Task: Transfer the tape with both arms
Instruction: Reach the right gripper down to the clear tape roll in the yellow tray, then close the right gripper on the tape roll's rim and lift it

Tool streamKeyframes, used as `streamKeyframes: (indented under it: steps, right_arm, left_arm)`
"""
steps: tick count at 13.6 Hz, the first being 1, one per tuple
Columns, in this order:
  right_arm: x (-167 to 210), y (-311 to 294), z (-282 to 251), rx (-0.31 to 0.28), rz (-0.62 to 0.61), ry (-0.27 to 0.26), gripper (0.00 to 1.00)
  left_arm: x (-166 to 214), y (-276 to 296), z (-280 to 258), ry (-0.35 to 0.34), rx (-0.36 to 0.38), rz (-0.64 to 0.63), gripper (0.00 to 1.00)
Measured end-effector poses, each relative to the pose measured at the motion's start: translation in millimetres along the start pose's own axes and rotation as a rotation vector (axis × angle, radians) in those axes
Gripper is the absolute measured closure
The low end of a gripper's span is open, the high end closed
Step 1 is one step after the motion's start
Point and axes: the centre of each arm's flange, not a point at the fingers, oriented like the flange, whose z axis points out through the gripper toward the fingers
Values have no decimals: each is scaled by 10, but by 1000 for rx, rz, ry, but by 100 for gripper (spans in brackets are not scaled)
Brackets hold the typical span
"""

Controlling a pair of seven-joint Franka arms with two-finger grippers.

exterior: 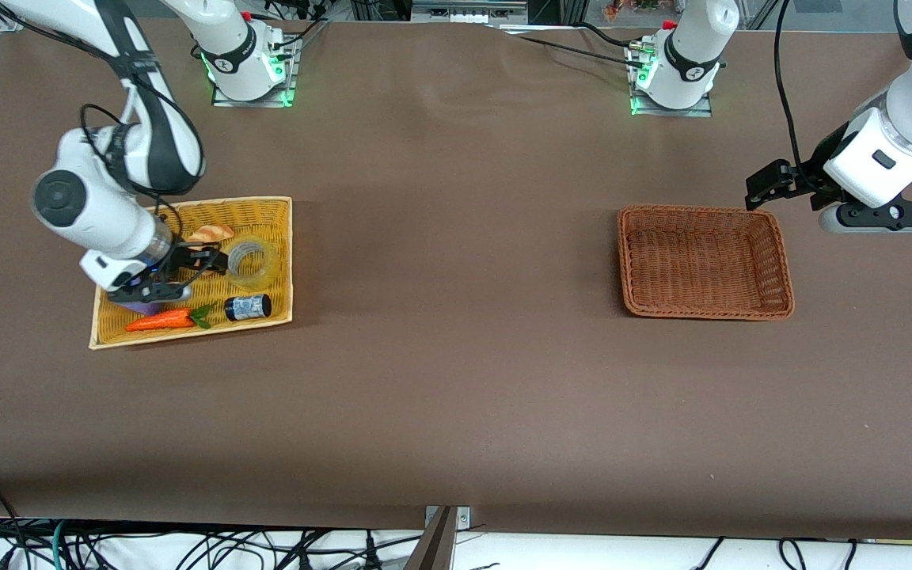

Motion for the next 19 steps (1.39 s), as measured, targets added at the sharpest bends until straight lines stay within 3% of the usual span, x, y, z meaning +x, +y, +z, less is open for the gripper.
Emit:
streamKeyframes:
  steps: [8, 12, 13, 17, 19]
  right_arm:
    - [-266, -62, 562, 5, -11, 61, 0]
    - [-318, -120, 735, 9, -21, 63, 3]
    - [-318, -135, 735, 10, -25, 63, 11]
    - [-300, -209, 692, 14, -44, 74, 62]
    - [-275, -219, 621, 13, -49, 78, 78]
  left_arm:
    - [3, -21, -1, 0, 0, -4, 0]
    - [3, -22, -1, 0, 0, -4, 0]
    - [3, -22, -1, 0, 0, -4, 0]
    - [3, -21, -1, 0, 0, -4, 0]
    - [3, -21, -1, 0, 0, -4, 0]
